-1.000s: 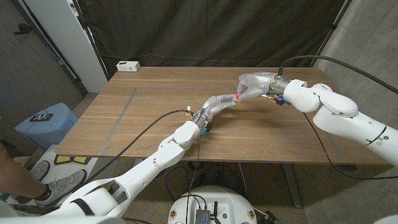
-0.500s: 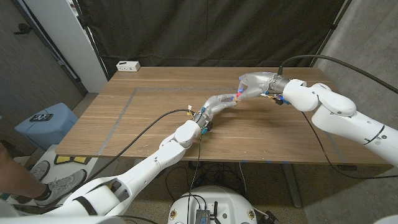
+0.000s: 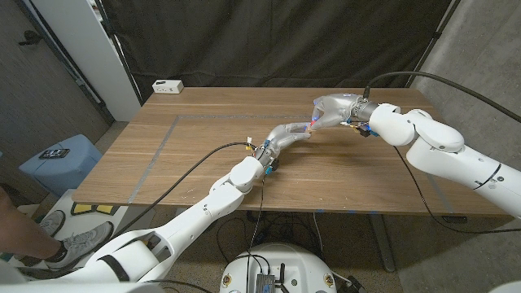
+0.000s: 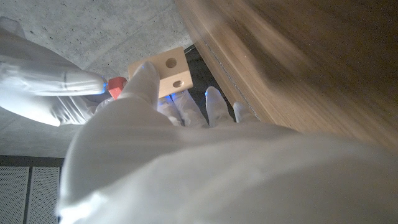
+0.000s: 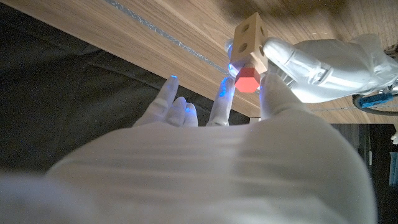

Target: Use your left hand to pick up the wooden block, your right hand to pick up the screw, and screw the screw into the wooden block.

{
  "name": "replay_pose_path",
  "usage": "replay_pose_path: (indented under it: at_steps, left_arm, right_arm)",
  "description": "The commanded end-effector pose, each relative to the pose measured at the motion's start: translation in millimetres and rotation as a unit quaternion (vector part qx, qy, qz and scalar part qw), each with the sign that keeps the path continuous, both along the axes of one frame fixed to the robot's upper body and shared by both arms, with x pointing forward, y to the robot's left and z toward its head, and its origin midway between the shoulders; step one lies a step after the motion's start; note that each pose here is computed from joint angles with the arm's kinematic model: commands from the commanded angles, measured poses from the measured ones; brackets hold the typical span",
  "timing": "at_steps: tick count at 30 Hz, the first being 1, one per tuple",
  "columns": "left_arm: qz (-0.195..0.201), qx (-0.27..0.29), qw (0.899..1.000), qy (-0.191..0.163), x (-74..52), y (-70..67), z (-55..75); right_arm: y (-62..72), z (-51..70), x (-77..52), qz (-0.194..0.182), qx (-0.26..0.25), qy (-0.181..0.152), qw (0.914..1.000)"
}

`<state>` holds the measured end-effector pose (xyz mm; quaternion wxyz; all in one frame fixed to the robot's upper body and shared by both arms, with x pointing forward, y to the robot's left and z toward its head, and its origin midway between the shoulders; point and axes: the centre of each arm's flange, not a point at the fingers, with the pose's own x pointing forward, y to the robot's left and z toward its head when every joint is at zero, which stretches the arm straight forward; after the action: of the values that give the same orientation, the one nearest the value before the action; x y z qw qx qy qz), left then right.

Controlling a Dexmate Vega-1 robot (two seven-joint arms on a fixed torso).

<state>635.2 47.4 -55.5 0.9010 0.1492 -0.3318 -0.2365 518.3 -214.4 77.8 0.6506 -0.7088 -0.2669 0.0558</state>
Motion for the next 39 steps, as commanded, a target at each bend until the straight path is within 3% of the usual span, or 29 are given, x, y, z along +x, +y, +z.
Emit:
replay_pose_path:
  at_steps: [1,39]
  left_arm:
    - [-0.001,0.001,1.0,-0.002,-1.2,-2.1,0.3]
    - [0.003,-0.002,1.0,0.0,-3.0,-0.2,-1.6]
  right_arm:
    - [0.1,-0.9,-1.3,-0.001,0.002,-0.005,1.0]
    - [2.7,-7.1,-1.4,-0.007,0.011,-0.015,0.9998]
